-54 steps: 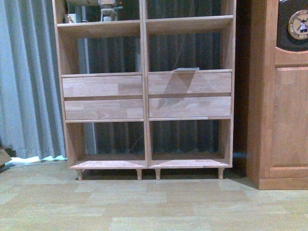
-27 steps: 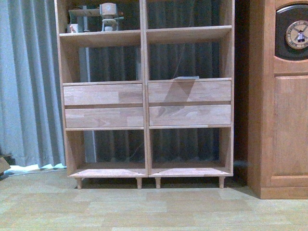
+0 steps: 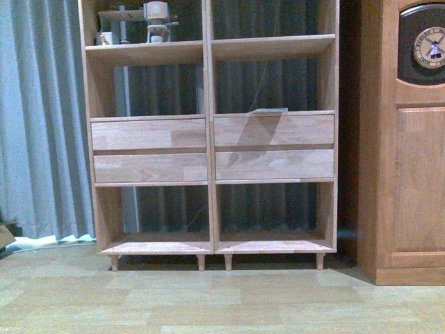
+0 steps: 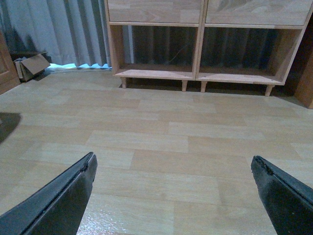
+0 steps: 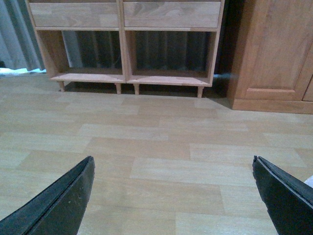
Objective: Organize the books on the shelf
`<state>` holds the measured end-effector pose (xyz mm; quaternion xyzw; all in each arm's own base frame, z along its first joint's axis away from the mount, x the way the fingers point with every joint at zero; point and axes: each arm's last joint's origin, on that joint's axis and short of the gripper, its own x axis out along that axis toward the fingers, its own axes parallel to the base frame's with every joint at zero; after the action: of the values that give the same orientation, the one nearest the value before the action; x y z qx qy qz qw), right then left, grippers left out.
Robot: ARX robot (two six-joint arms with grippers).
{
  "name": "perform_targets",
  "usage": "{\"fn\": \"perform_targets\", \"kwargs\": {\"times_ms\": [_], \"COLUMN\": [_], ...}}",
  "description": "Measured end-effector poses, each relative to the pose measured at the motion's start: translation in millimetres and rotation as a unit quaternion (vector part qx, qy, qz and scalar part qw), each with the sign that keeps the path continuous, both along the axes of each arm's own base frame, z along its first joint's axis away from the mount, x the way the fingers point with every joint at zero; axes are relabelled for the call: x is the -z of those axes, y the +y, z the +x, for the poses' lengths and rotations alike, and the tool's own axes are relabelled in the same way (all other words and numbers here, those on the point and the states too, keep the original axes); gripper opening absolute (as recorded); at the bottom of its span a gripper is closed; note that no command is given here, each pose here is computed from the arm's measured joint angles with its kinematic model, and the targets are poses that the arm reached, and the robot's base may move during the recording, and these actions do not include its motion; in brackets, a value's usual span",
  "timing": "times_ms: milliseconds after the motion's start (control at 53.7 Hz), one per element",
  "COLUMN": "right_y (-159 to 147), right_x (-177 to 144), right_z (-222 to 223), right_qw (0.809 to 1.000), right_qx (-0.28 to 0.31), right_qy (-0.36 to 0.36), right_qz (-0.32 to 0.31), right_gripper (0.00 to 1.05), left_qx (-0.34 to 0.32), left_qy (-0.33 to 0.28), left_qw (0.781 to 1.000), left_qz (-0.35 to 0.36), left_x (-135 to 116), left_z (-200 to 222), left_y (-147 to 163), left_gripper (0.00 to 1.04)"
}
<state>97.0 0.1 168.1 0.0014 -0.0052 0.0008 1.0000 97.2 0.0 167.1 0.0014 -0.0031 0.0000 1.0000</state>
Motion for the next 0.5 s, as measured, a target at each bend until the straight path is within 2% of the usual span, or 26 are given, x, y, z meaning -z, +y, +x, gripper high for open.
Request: {"fn": "perform_targets", "kwargs": {"times_ms": [503], "right_y": [0.0], "right_x": [0.0], "right_z": [0.0], "right_qw": [1.0], "right_qx": [0.0], "right_qy": [0.0], "right_qz": [0.0], "right_gripper": [0.98], "left_qx": [0.0], "left_qy": [0.0], "left_qw": [1.0], "left_qz": [0.0], "left_x": [0.0], "left_z": [0.0], "left_y": [0.0], "left_gripper": [0.97]}}
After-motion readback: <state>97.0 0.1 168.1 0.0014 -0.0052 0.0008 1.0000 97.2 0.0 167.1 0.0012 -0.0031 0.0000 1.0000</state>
